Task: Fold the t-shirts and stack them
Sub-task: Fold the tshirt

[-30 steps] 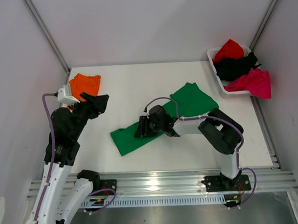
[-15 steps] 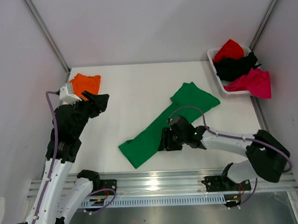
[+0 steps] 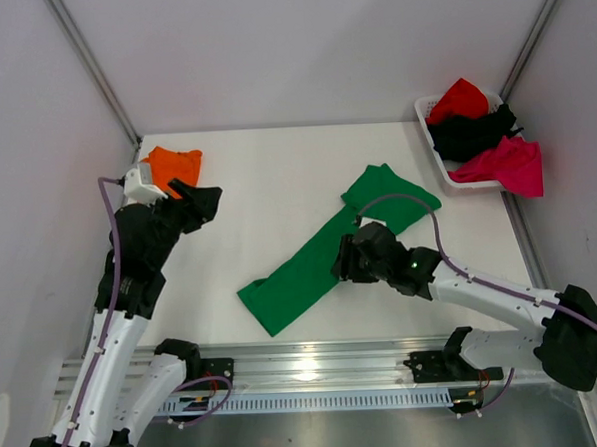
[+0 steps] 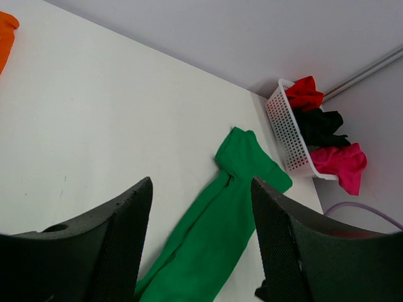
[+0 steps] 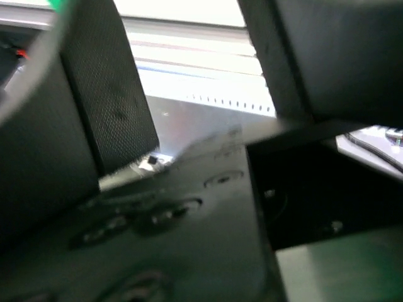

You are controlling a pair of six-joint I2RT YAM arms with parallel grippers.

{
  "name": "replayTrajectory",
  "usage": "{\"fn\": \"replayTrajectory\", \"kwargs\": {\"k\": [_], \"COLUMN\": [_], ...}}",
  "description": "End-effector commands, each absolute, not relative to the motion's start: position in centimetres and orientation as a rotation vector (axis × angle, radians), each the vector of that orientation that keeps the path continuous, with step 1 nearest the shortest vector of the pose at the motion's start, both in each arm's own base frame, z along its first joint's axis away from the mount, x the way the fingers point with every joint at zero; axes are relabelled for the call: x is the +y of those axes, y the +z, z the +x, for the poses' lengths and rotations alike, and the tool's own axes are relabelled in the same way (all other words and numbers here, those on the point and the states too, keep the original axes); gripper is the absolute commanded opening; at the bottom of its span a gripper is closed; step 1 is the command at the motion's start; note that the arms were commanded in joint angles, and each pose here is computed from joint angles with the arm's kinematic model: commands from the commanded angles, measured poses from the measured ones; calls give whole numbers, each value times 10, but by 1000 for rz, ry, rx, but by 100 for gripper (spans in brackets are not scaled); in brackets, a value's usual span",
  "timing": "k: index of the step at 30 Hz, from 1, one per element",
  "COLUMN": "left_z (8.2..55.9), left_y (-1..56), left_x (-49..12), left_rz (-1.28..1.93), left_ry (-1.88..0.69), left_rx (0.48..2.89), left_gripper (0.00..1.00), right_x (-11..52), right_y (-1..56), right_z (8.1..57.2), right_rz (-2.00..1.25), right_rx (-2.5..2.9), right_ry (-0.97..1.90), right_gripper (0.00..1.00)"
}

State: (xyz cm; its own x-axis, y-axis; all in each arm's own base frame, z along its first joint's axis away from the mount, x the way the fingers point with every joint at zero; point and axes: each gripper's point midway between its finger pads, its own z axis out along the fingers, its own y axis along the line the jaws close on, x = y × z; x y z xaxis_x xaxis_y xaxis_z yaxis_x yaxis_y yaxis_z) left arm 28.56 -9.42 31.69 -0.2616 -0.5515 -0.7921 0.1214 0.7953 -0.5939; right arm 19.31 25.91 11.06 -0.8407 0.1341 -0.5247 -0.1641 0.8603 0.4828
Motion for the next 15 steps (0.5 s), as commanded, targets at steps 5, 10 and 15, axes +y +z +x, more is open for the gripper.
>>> {"fn": "replayTrajectory", "kwargs": {"k": [5, 10, 15], "left_z": [281, 280, 277], "left_y": [344, 344, 342], "left_x": [-89, -91, -88], "left_rz": [-303, -297, -304], "left_ry": [-648, -659, -650], "left_rx": [1644, 1650, 1653], "left_gripper": [67, 67, 67], "right_x": [170, 135, 103], "right_y": [156, 165, 143], "right_z": [283, 333, 384], "right_rz": [520, 676, 726], "right_rx": [2118, 1934, 1952], "right_ry": [158, 49, -65], "right_gripper": [56, 56, 56]}}
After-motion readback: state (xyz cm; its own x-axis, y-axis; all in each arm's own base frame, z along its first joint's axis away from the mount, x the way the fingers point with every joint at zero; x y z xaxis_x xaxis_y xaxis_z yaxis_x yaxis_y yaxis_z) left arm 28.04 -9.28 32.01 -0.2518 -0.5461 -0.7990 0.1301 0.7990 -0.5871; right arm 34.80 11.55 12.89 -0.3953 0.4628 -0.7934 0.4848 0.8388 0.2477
